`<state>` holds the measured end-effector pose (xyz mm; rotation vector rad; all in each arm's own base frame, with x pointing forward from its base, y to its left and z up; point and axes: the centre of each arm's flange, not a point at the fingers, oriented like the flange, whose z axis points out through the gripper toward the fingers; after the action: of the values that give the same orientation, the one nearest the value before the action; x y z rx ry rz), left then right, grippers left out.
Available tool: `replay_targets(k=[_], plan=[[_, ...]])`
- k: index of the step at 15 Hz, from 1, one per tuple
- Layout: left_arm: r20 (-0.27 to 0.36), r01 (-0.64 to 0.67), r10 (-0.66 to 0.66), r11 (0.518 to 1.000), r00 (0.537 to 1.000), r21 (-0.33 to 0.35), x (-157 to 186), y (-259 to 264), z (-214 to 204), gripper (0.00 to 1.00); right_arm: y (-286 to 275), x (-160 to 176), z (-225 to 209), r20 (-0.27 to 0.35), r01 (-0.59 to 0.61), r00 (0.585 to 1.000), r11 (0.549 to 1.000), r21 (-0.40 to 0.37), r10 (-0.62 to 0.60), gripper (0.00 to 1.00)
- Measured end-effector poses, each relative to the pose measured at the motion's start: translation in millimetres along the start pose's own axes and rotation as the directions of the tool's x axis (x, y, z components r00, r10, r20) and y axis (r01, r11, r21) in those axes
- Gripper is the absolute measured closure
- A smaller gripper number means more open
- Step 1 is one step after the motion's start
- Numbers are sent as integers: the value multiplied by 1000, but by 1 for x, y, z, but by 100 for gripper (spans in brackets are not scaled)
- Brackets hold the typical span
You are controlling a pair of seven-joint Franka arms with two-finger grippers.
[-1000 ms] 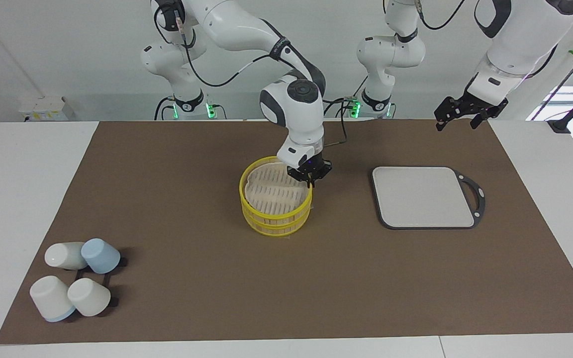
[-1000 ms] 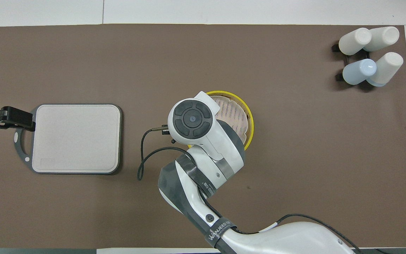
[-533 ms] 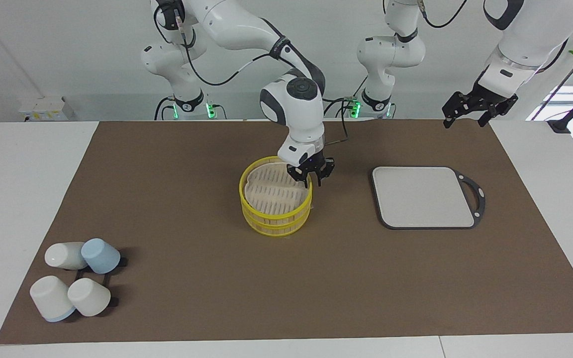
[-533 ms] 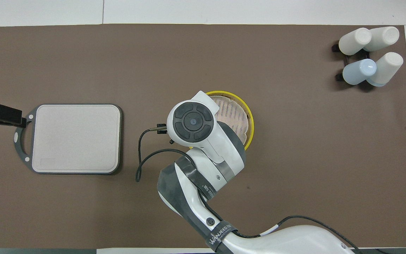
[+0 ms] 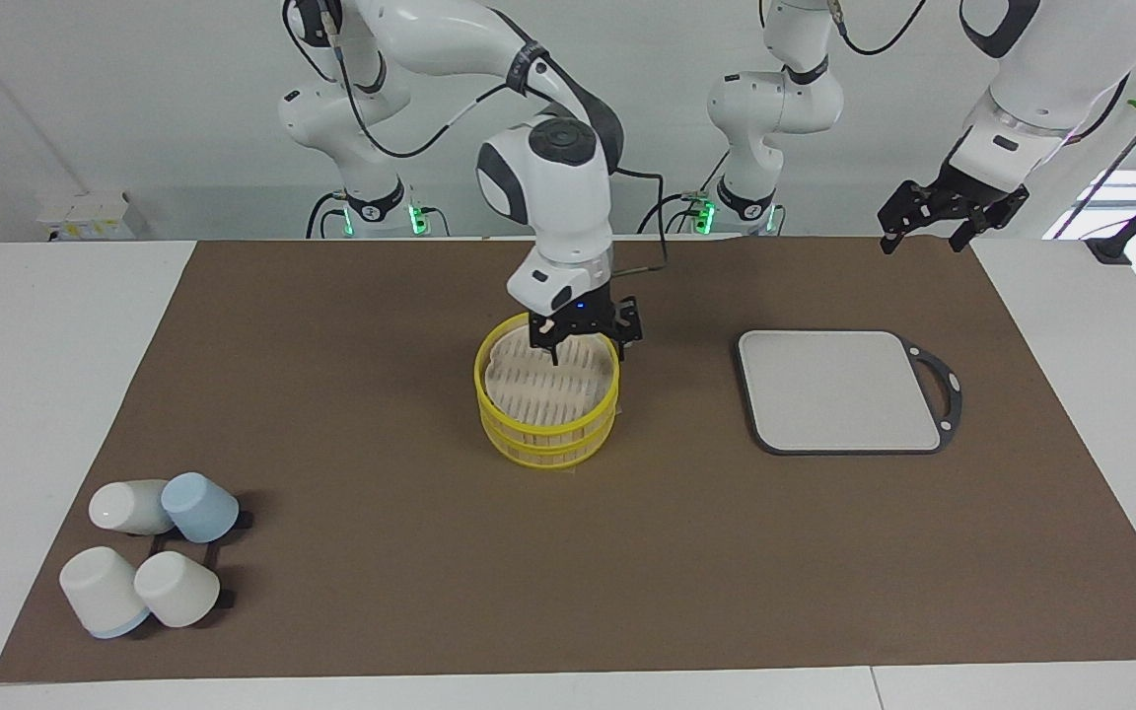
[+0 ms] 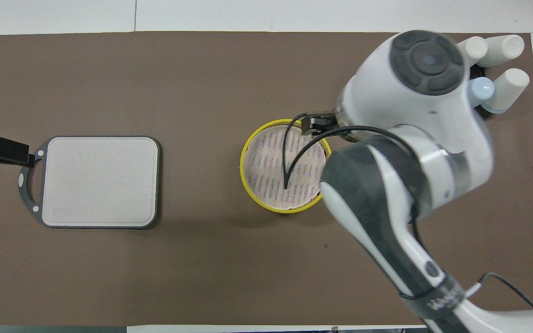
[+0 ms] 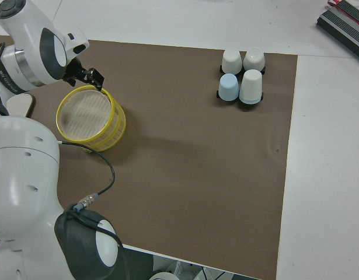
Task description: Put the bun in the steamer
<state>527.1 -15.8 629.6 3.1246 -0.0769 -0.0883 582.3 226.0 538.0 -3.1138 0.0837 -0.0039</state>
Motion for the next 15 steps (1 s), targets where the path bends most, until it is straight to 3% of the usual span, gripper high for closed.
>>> replay_targets(k=[2, 6, 11, 15], plan=[[-11, -8, 8, 1000, 1000, 0, 1, 0, -1, 0, 55, -7, -29, 46, -38, 998, 999, -17, 38, 0], [-10, -22, 22, 1000, 1000, 0, 2, 0, 1, 0, 109, -36, -63, 63, -9, 998, 1000, -13, 10, 0], [-10, -26, 26, 1000, 1000, 0, 2, 0, 1, 0, 184, -31, -65, 36, 38, 999, 999, -6, -37, 0], [-10, -26, 26, 1000, 1000, 0, 2, 0, 1, 0, 188, -30, -63, 34, 52, 998, 998, -31, -51, 0]])
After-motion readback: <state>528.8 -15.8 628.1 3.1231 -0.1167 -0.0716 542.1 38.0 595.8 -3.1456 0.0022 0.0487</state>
